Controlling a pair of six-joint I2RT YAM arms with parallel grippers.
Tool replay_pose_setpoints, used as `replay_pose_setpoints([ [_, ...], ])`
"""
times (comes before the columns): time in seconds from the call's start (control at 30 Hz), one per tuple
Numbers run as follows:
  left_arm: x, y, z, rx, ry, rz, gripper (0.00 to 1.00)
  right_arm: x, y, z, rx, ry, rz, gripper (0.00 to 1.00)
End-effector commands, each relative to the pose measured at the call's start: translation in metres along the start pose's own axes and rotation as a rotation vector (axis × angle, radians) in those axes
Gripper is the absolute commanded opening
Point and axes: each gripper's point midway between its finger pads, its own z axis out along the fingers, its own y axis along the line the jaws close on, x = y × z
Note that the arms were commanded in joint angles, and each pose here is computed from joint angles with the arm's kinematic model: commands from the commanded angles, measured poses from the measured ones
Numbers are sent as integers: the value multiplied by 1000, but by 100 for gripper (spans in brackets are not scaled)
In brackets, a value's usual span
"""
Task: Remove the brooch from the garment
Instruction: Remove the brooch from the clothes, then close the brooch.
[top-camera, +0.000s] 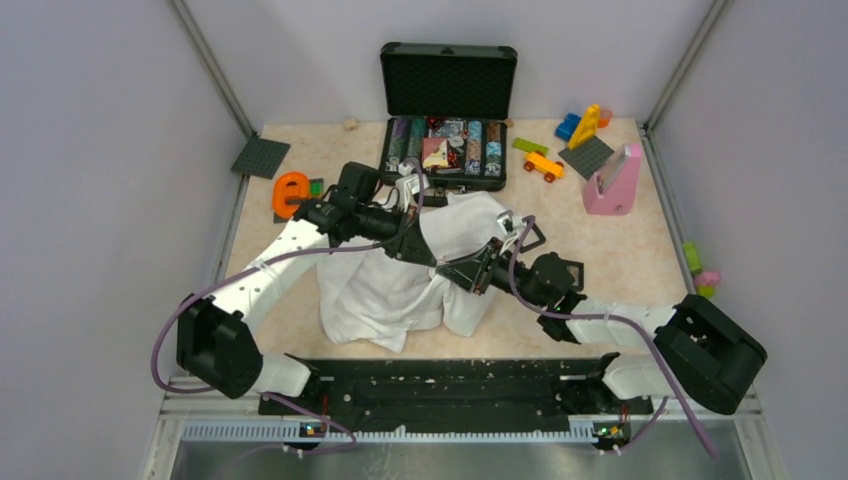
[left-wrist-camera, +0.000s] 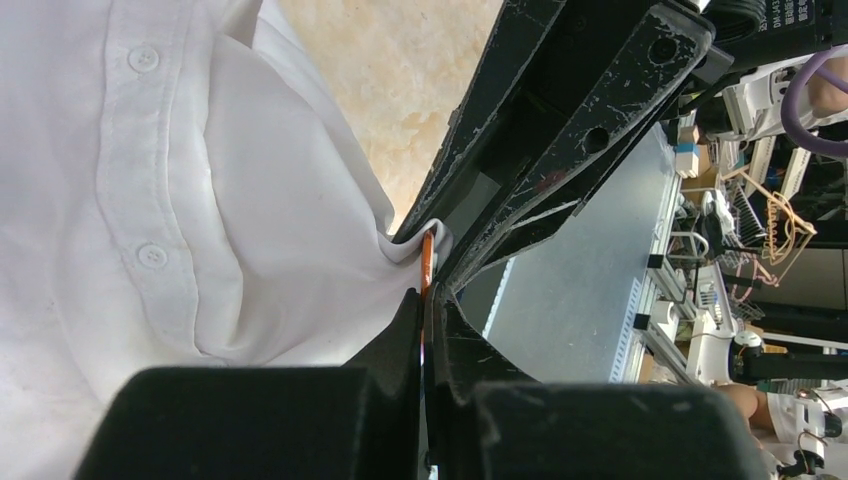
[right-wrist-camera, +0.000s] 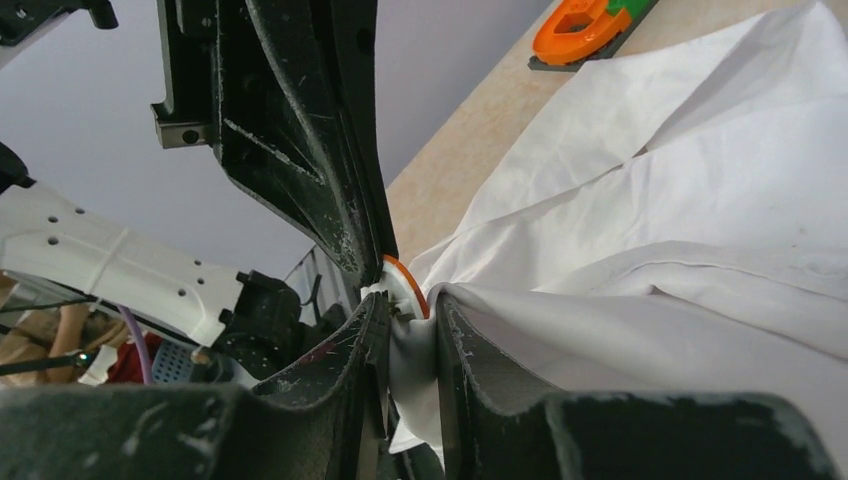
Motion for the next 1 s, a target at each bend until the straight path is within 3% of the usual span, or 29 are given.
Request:
replay_pose_setpoints([
  [0.0,-16,-27,-8,93,-49,57,0,-2,6,2,-22,2,-126,20],
  [0.1,-17,-22,-10,58,-57,74,0,1,11,0,-48,25,-155,26],
  [0.23,-14,-9,-15,-33,-47,108,0,1,20,-7,-70,28,-136,60],
  [0.3,-10,5,-18,-116,-36,125,0,-3,24,-13,-80,6,-121,71],
  [0.57,-32,9,-27,-204,-209,187,0,11,16,-15,-66,62,-134,66],
  [0.97,-77,38,-80,-474,-776,207,0,14,-5,-15,23,43,-110,66],
])
